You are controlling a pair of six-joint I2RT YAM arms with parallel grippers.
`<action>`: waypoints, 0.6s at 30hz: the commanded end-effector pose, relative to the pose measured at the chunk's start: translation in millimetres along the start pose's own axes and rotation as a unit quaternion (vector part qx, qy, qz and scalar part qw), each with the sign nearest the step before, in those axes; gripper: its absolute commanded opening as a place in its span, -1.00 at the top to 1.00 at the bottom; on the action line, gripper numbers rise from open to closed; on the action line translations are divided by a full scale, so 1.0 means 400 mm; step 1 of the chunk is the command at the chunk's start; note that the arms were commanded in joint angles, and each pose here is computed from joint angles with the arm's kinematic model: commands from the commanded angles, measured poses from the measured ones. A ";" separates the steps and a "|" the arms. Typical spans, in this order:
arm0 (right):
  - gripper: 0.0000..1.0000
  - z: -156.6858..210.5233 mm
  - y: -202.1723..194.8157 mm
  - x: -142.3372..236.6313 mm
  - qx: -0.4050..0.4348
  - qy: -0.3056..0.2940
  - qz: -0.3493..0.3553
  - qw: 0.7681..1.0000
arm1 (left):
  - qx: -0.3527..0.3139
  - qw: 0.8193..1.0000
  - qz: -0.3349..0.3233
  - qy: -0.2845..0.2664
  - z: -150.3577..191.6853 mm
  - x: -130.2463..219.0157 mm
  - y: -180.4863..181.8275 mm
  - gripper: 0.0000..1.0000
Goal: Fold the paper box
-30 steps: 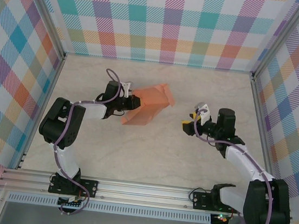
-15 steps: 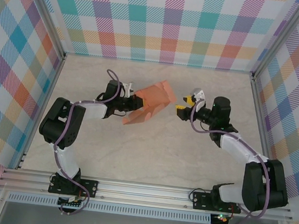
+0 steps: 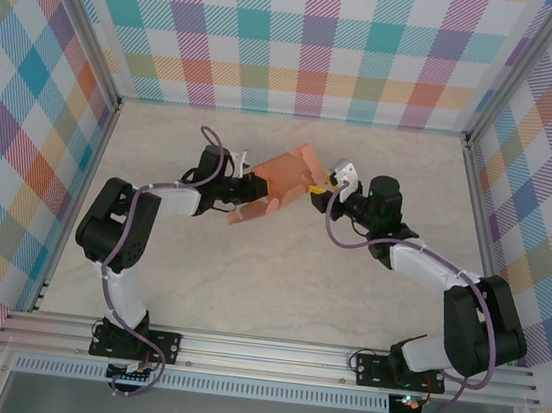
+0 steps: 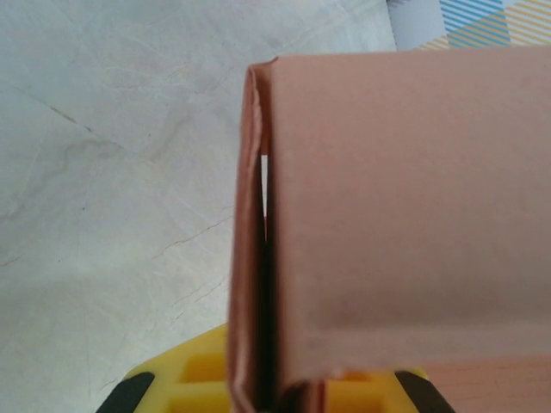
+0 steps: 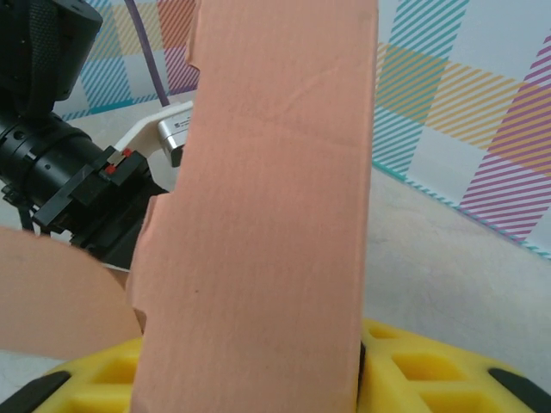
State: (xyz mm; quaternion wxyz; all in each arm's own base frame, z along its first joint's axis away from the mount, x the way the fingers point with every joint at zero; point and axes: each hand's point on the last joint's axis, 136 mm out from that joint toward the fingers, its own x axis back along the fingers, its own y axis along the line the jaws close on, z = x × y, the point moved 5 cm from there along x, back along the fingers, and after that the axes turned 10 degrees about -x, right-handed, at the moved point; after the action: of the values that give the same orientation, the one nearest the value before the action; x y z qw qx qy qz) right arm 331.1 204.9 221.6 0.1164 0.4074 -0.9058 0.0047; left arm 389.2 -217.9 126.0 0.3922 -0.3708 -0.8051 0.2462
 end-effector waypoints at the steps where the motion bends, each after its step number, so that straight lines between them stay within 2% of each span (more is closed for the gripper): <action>1: 0.15 -0.041 -0.006 -0.013 0.026 -0.025 0.017 0.999 | -0.007 1.000 0.018 0.015 0.003 -0.020 -0.025 1.00; 5: 0.17 -0.015 -0.002 -0.013 0.029 -0.001 0.017 0.999 | -0.008 1.000 0.010 0.013 0.001 -0.016 -0.024 1.00; 11: 0.03 0.023 0.039 0.040 0.064 0.040 -0.025 0.997 | -0.003 1.000 -0.018 0.016 -0.003 -0.008 -0.009 1.00; 15: -0.06 0.034 0.017 0.095 0.040 0.045 -0.026 0.998 | -0.014 1.000 -0.018 0.016 -0.010 -0.008 -0.011 1.00; 18: -0.12 0.001 0.023 0.144 0.021 0.044 -0.057 0.997 | -0.021 0.999 -0.018 0.021 -0.020 -0.005 -0.014 1.00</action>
State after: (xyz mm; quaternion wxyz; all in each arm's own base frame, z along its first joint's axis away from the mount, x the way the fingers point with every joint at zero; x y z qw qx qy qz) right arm 303.8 172.9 224.3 0.1399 0.4184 -0.8962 0.0475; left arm 389.4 -218.4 120.7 0.4170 -0.3565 -0.8040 0.2295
